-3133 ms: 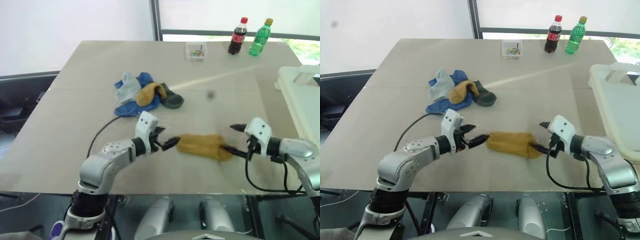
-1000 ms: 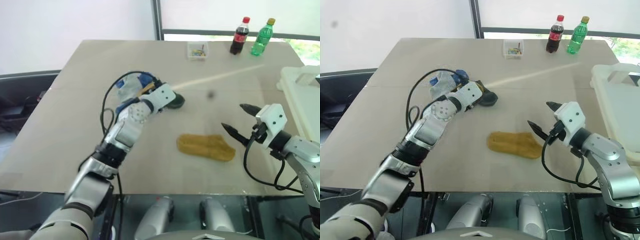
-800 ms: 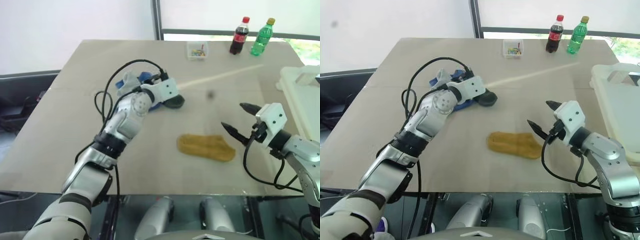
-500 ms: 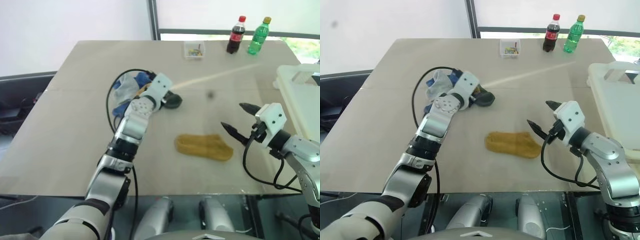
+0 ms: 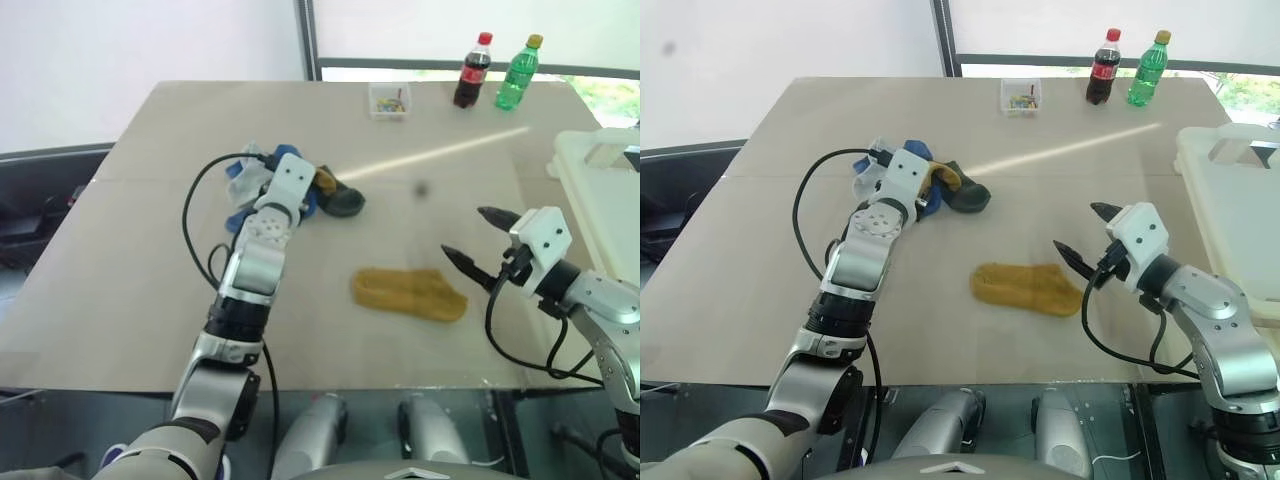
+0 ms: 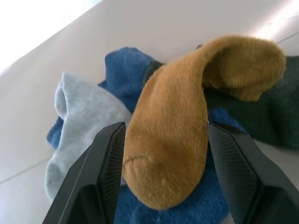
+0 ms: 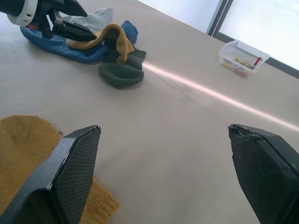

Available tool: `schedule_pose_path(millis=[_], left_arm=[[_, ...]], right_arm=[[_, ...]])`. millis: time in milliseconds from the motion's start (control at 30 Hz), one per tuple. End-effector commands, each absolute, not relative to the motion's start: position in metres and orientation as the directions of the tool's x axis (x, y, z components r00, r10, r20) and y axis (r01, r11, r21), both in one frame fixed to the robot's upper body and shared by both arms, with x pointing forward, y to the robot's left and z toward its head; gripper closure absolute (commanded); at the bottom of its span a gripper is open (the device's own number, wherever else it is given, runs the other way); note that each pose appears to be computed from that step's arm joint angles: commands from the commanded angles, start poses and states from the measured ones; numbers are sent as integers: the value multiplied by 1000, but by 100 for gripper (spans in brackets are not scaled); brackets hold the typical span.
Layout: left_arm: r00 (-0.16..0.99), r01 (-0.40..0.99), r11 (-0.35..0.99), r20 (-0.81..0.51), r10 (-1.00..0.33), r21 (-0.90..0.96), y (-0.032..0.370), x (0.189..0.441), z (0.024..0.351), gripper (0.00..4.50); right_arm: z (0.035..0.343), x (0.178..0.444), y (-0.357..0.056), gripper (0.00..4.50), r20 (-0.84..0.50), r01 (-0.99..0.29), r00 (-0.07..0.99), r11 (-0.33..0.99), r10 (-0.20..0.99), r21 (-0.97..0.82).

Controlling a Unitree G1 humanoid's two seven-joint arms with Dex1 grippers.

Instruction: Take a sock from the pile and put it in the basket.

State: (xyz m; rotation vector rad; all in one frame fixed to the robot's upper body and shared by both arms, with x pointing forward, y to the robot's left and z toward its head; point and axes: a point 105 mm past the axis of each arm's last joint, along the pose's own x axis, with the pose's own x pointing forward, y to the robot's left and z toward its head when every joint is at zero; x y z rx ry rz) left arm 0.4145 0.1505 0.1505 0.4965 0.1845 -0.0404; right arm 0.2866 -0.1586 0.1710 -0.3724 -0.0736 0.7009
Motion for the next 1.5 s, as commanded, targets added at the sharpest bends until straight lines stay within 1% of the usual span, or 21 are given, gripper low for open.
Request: schedule_pose_path(millis=[33,333,567,667,700,767,800,833,1000,1133,1267,1367,1500], left_arm=[[992,63,883,-123,-6,465,148,419,164,159],[992,96,906,-116,-52,412,141,427,164,159],[988,106,911,-142,-53,398,142,430,158,159],[988,109,910,-144,-55,401,143,431,156,235],[988,110,909,-145,-56,401,143,432,156,277],[987,113,910,-146,-59,399,144,432,155,382],[987,114,910,-147,-60,398,144,432,155,421],[987,114,910,-146,-60,398,145,431,155,444],[989,105,910,-136,-54,402,154,423,156,444],[985,131,903,-159,-71,408,164,413,155,444],[955,265,878,-235,-182,398,165,396,154,444],[936,317,854,-282,-211,413,172,385,154,444],[862,459,792,-419,-287,403,176,364,144,444]], right_arm=[[182,284,-155,0,-24,-608,752,678,659,-414],[182,281,-156,0,-32,-602,754,672,656,-432],[182,279,-157,0,-30,-600,756,674,654,-432],[182,278,-156,0,-29,-601,755,673,655,-432],[182,278,-156,0,-30,-602,754,672,656,-431],[182,278,-156,0,-30,-603,753,671,657,-431],[182,278,-156,0,-30,-603,753,671,657,-431],[182,278,-156,0,-30,-603,753,671,657,-431],[181,278,-155,0,-33,-608,750,669,661,-428],[181,278,-155,0,-34,-612,747,666,664,-426],[181,279,-154,0,-35,-618,742,663,669,-423],[180,279,-153,0,-34,-622,738,660,674,-422],[179,279,-151,0,-36,-633,729,654,683,-415]])
